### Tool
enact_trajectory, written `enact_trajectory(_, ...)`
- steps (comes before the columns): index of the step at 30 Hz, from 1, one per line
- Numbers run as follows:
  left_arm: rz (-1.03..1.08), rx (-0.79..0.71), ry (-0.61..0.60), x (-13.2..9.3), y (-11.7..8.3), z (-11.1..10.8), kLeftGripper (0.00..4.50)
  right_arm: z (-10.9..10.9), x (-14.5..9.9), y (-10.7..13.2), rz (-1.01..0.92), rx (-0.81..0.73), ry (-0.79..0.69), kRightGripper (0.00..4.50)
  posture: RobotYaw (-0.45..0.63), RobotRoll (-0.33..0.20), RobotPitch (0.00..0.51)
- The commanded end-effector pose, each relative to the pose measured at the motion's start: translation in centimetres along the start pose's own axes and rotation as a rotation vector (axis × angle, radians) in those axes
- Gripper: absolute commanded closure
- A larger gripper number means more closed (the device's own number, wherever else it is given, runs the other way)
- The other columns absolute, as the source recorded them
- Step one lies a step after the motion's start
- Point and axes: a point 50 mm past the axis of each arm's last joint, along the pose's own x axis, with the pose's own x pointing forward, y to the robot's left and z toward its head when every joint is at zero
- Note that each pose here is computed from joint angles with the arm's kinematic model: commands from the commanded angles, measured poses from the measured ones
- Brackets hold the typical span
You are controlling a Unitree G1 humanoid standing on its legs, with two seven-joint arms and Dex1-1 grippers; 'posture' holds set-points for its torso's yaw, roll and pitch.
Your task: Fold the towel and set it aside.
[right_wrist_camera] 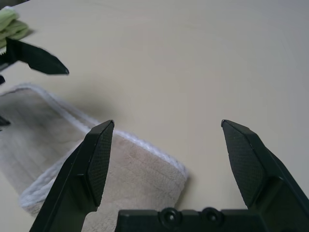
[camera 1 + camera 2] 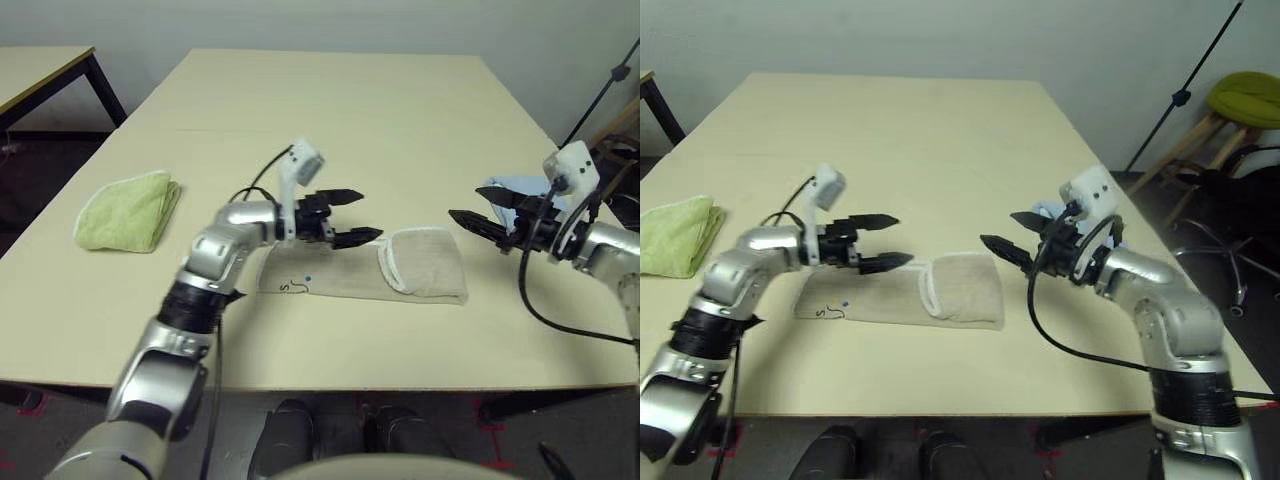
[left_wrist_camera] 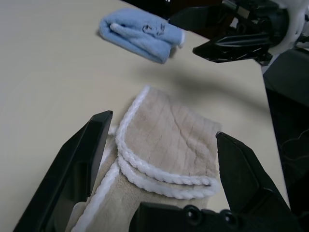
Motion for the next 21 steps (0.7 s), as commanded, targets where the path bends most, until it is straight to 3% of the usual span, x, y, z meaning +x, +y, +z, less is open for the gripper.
enact_trajectory(1,-0.007,0.039,0.024,1.1,0.2,-0.3,0.00,-1.3,0.4,0.1,-0.026,0.012,0.019,0.96,0.03,0.000,0.064)
enact_trajectory(5,-0.009,0.016,0.025,2.7,0.0,-1.1,0.95,-2.4,1.4,0.0,-0.079,0.023,0.020,2.52,0.03,0.000,0.067)
enact_trajectory(10,-0.077,0.015,0.028,4.1,-1.1,-1.1,2.76,-2.7,2.7,0.5,-0.069,0.016,0.024,4.48,0.04,0.000,0.067)
enact_trajectory(15,-0.104,0.029,0.066,4.5,-1.4,-1.6,4.47,-2.8,3.4,0.6,-0.062,0.019,0.032,4.50,0.04,0.000,0.067)
enact_trajectory(21,-0.132,0.003,0.163,5.2,-2.0,-4.2,4.47,-5.3,4.8,1.3,-0.064,0.028,0.096,4.50,0.04,0.000,0.065)
